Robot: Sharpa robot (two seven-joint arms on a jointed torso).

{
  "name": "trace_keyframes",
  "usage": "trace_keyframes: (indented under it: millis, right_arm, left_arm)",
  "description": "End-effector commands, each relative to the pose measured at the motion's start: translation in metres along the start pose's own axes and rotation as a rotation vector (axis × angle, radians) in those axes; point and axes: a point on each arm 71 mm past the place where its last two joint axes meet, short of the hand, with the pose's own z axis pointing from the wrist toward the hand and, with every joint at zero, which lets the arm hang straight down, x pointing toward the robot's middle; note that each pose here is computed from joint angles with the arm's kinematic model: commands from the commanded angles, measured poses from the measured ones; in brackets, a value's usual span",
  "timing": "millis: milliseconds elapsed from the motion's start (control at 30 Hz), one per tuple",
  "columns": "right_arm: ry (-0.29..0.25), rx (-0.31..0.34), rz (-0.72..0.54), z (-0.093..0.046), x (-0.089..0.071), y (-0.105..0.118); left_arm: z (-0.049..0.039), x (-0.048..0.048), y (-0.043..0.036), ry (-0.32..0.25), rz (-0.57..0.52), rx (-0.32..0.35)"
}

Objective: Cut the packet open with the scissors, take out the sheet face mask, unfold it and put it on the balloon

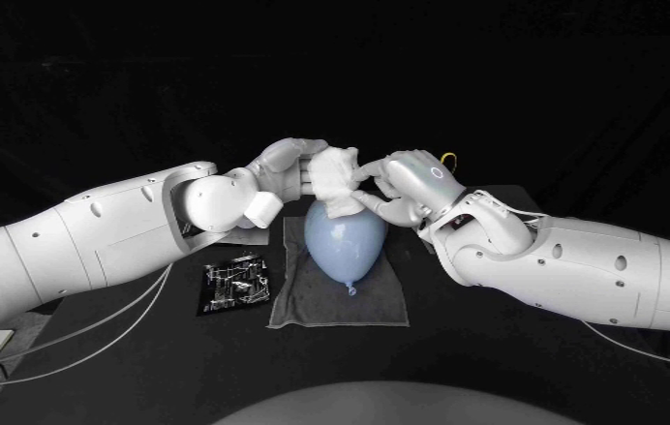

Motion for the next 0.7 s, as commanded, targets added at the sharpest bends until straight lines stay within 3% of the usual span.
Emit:
trace_keyframes:
  millis: [33,700]
  right_arm:
    - [0.017,0.01,-0.021,-0.001,0.003,-0.001]
    - [-0.007,0.004,0.003,-0.015,-0.01,0.004]
  left_arm:
    - [0.0024,0.0105,-0.003,0.061,-0.01,0.016]
    - [0.0016,0.0023,-0.0052,0.031,-0.005,0.026]
